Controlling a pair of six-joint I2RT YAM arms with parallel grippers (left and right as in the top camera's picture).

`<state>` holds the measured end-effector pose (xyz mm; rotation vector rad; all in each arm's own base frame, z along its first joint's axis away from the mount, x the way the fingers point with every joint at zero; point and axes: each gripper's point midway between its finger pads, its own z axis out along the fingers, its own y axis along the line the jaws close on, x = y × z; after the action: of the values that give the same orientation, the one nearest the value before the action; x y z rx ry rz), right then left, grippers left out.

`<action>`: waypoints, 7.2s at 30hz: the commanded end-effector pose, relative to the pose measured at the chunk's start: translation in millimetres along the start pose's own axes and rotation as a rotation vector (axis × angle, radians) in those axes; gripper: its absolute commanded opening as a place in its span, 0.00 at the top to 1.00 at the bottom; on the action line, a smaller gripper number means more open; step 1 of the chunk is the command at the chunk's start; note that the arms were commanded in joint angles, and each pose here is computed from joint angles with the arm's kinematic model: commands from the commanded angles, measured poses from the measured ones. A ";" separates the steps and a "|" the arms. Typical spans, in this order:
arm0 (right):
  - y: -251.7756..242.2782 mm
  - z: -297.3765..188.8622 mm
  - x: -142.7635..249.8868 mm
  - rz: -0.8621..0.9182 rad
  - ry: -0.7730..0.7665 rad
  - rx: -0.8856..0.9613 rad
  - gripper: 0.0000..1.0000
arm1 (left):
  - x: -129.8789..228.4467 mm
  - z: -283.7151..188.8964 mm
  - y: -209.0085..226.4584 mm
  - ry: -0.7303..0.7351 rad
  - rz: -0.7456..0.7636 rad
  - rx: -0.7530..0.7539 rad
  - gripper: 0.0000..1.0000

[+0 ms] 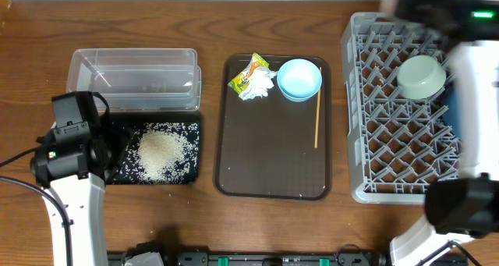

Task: Sort waste into correct bins and load items into the dishwasher rack
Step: 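Grasp the pink cup and lift it off the saucer, then place the pink cup in the rack's top-right corner and release, then reach the right gripper to the light-blue saucer and grasp its rim, then lift the light-blue saucer and carry it into the dish rack, then lower the saucer into the rack and release it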

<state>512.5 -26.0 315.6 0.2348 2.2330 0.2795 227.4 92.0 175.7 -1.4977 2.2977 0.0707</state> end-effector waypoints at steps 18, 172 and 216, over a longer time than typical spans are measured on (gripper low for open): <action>-154.9 53.8 10.8 0.316 -0.036 -0.742 0.99 | -4.5 -3.5 -0.1 -0.013 -0.016 -0.001 0.04; 4.4 -110.8 140.4 0.375 0.425 -0.838 0.99 | -4.5 -3.5 -0.1 -0.013 -0.016 -0.001 0.04; -55.2 -82.1 204.6 0.483 0.319 -0.828 0.99 | -4.5 -3.5 -0.1 -0.013 -0.016 -0.001 0.04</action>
<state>318.5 -37.9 203.1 0.3142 2.1063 1.5609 227.5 92.0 175.6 -1.4983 2.2977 0.0707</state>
